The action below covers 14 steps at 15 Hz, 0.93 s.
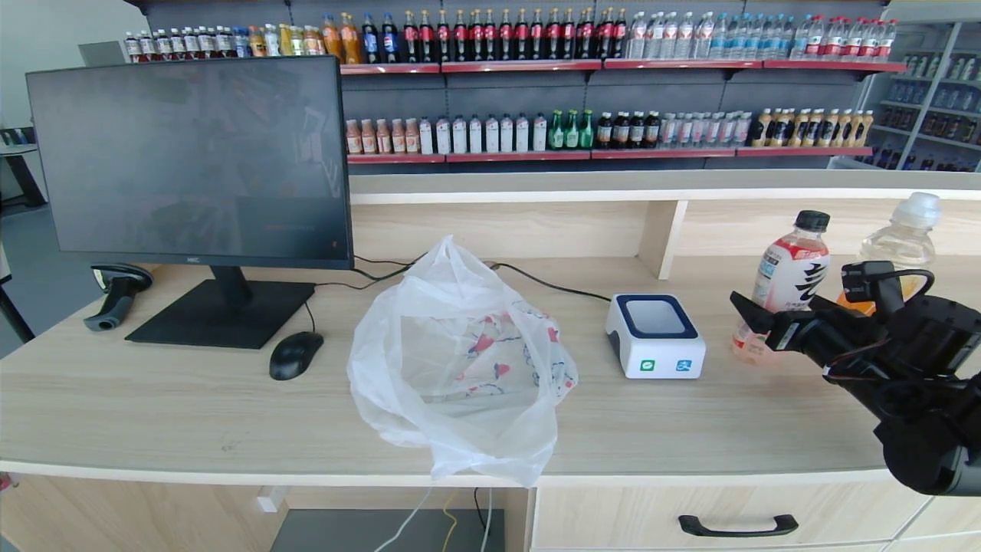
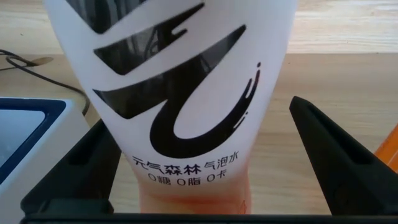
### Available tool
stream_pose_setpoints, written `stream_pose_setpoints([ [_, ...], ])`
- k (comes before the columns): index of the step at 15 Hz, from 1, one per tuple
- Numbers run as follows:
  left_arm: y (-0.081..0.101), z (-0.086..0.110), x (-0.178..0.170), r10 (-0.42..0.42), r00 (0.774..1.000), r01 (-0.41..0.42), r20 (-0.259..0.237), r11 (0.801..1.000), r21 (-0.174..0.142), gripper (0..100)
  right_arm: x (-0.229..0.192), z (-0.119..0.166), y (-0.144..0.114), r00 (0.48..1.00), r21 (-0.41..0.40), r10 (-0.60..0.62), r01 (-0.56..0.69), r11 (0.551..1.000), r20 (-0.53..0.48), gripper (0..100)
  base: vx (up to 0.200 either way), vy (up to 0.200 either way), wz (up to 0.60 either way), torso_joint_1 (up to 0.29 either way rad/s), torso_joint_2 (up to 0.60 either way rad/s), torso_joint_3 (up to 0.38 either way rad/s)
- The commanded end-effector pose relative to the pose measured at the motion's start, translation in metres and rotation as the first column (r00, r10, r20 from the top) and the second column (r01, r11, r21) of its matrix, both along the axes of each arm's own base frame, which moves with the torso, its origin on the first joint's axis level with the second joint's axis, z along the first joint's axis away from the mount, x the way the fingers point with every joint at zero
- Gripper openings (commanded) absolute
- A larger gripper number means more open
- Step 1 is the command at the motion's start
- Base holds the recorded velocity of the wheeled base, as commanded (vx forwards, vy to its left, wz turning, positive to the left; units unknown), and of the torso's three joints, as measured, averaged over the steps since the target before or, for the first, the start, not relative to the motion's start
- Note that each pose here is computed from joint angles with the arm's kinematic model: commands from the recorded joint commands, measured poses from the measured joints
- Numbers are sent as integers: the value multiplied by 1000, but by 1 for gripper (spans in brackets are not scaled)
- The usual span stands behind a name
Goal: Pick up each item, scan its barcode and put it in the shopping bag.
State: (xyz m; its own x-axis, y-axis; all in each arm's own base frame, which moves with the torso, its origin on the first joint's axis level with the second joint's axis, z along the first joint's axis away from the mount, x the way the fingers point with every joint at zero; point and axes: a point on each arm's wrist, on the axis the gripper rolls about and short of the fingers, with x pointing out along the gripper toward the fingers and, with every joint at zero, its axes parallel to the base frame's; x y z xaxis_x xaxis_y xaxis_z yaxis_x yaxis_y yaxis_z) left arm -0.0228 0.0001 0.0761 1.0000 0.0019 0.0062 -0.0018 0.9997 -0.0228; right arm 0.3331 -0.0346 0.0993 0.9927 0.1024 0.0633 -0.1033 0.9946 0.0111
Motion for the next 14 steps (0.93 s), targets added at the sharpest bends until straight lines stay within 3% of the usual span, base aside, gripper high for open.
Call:
stream_pose_setpoints([
  [1,0,0,0,0,1000,0,0,1000,0,100,2,-1,-1,1000,1,-1,1,1000,1,100,0,0,0,0,0,0],
  [8,0,0,0,1,1000,-1,0,1000,0,100,9,-3,-1,1000,0,0,0,1000,7,100,0,0,0,0,0,0],
  [9,0,0,0,1,1000,-1,0,1000,0,100,9,-3,-1,1000,0,0,0,1000,7,0,0,0,0,0,0,0],
  [14,0,0,0,0,1000,0,0,1000,0,100,9,-3,-1,1000,0,0,0,1000,10,0,0,0,0,0,0,0],
])
